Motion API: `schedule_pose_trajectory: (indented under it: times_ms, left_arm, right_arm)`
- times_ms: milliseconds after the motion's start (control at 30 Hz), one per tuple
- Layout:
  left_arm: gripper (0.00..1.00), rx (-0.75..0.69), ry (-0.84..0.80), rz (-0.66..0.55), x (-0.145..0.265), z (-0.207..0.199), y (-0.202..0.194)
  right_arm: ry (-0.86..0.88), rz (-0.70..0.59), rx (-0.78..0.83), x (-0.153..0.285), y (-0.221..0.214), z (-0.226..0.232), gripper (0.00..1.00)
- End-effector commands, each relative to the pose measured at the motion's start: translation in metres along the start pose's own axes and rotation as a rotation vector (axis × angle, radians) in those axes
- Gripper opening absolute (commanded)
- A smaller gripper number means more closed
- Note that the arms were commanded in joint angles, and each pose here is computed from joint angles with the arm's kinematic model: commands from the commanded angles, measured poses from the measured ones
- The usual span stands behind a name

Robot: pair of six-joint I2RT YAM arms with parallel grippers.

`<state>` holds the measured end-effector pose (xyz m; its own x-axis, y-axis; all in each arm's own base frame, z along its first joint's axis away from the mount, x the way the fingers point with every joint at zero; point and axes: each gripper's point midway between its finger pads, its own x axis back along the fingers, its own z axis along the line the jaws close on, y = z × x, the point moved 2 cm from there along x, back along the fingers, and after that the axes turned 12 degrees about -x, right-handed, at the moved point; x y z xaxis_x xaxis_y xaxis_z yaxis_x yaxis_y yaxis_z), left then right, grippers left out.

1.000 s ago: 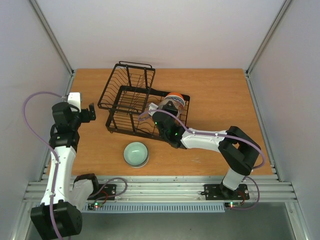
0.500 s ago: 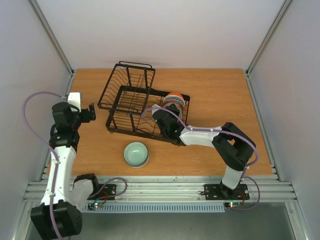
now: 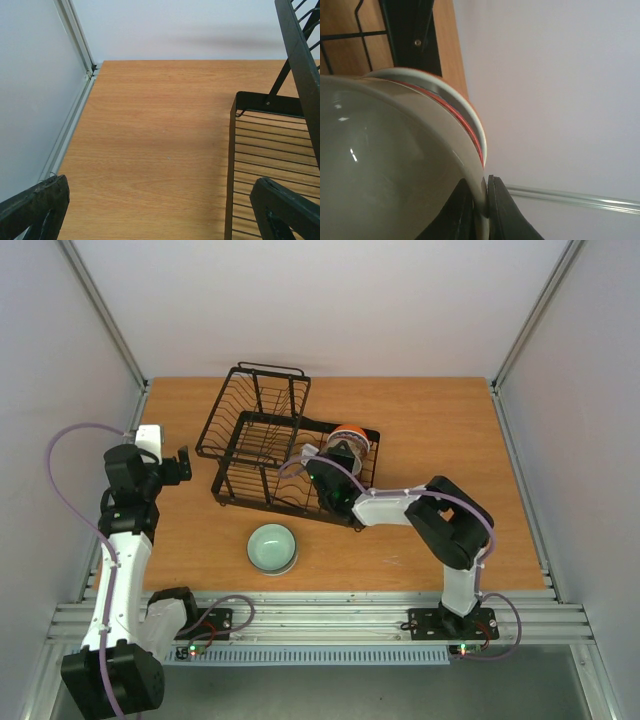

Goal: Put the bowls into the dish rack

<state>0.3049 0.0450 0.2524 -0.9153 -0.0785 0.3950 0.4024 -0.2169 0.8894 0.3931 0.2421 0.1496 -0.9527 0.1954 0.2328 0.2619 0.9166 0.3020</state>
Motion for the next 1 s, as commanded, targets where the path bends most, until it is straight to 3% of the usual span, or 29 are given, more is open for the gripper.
schedule_pose_trajectory:
  times_ms: [0, 200, 633, 833, 967]
  left_arm:
    - [0.99, 0.002, 0.01, -0.046, -0.001, 0.003, 0.007]
    - [0.99, 0.001, 0.011, -0.05, -0.001, 0.003, 0.008]
    - [1.0, 0.002, 0.018, -0.057, 0.002, 0.004, 0.01]
    - [1.0, 0.001, 0.022, -0.06, 0.003, 0.005, 0.01]
    - [0.99, 0.001, 0.027, -0.064, 0.004, 0.006, 0.012]
  right_arm:
    - [-0.162, -0.044, -0.009, -0.006, 0.013, -0.017, 0.01]
    - [-0.324, -0.083, 0.053, -0.003, 0.019, -0.017, 0.01]
    - [-0.317, -0.101, 0.024, 0.01, 0.014, -0.021, 0.02]
    - [-0.293, -0.094, -0.017, 0.015, 0.012, -0.026, 0.11]
    - [-0.156, -0.068, -0.086, 0.016, 0.005, -0.016, 0.2]
